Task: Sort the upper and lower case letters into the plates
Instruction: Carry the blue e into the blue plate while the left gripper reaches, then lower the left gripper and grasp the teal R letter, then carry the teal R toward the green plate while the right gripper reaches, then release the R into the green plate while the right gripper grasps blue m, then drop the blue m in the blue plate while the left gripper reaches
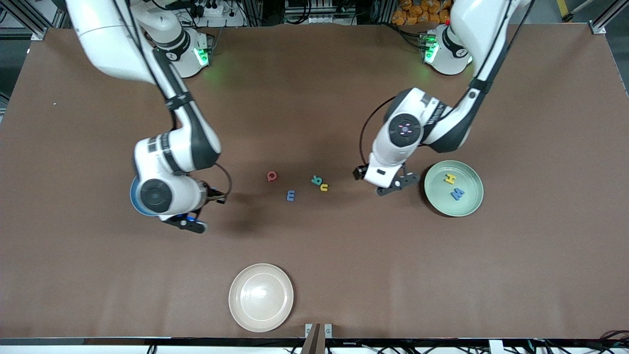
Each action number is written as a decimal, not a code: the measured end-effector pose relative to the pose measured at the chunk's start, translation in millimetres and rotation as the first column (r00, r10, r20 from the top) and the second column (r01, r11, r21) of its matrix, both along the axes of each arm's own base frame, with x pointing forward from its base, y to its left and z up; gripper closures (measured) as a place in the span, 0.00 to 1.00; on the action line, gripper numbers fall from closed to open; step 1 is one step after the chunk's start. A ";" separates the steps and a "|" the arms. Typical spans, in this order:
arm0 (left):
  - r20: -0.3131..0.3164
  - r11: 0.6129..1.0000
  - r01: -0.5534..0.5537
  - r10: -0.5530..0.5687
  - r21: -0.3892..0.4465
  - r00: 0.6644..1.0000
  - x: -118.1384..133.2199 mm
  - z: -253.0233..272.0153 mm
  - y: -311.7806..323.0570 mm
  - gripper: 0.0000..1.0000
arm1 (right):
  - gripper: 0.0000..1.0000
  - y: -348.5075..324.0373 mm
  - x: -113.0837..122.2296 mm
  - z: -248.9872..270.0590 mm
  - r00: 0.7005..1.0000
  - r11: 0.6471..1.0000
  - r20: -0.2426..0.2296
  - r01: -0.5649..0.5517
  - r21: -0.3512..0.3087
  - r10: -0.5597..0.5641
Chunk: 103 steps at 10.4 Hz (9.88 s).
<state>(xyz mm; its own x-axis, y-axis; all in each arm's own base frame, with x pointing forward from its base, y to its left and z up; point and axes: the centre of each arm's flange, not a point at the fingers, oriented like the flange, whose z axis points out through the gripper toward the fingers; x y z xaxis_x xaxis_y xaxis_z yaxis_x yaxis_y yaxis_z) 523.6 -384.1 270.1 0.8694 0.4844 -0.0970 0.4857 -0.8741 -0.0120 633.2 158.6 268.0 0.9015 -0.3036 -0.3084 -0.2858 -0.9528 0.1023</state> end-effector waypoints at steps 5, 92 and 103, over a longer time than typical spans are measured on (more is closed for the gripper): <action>0.037 0.922 -0.386 0.385 0.035 0.922 1.7 -55.0 -83.0 0.00 | 0.73 -151.8 -20.9 -33.2 0.999 0.997 -0.050 -0.008 0.077 0.011; 0.436 0.163 0.975 -0.896 0.153 0.082 -55.7 -57.5 -214.5 0.00 | 0.73 -191.3 -36.6 -28.6 0.998 0.975 0.015 -0.068 0.211 0.067; 0.444 0.121 0.973 -0.896 0.199 0.021 -75.1 -90.4 -242.7 0.17 | 0.46 -220.4 -51.9 -49.8 0.995 0.972 0.046 -0.096 0.216 0.088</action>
